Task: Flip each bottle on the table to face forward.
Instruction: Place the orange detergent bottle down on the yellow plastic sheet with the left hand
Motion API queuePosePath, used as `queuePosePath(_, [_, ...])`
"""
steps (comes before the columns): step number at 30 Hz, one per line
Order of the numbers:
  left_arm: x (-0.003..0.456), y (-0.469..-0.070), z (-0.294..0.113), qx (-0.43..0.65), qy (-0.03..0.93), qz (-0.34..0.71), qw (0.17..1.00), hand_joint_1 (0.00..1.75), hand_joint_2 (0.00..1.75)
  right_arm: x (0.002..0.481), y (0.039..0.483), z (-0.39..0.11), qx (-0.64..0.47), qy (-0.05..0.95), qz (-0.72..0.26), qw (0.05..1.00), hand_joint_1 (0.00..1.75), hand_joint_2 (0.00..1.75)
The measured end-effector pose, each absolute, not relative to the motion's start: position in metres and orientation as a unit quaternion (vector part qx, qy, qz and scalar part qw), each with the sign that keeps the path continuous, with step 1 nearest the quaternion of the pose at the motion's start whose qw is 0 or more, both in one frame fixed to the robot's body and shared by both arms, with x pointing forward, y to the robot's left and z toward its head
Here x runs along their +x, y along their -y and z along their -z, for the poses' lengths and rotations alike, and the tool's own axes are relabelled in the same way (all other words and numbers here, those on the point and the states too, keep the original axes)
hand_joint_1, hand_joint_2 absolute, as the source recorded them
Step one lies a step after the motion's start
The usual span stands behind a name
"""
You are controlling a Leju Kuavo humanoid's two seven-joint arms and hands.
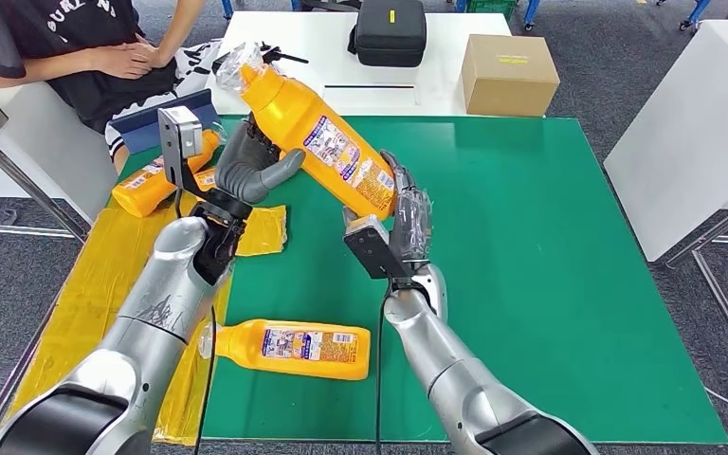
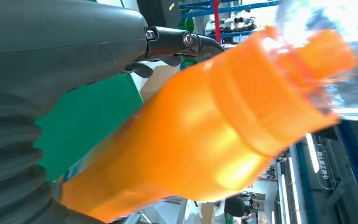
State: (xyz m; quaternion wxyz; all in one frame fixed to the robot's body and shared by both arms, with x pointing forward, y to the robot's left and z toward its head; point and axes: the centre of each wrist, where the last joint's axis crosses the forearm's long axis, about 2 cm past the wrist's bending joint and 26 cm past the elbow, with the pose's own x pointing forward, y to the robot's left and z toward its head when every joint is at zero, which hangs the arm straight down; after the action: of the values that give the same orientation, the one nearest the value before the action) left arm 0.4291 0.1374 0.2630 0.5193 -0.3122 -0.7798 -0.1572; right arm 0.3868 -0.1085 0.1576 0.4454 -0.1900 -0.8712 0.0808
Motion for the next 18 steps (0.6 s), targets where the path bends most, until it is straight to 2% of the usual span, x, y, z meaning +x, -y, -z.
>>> queuePosePath(18, [0.425, -0.139, -0.260, -0.307, 0.778, 0.141, 0.530, 0.00, 1.75, 0.383, 0.093, -0.160, -0.220, 0.848, -0.200, 0.439, 1.75, 1.75])
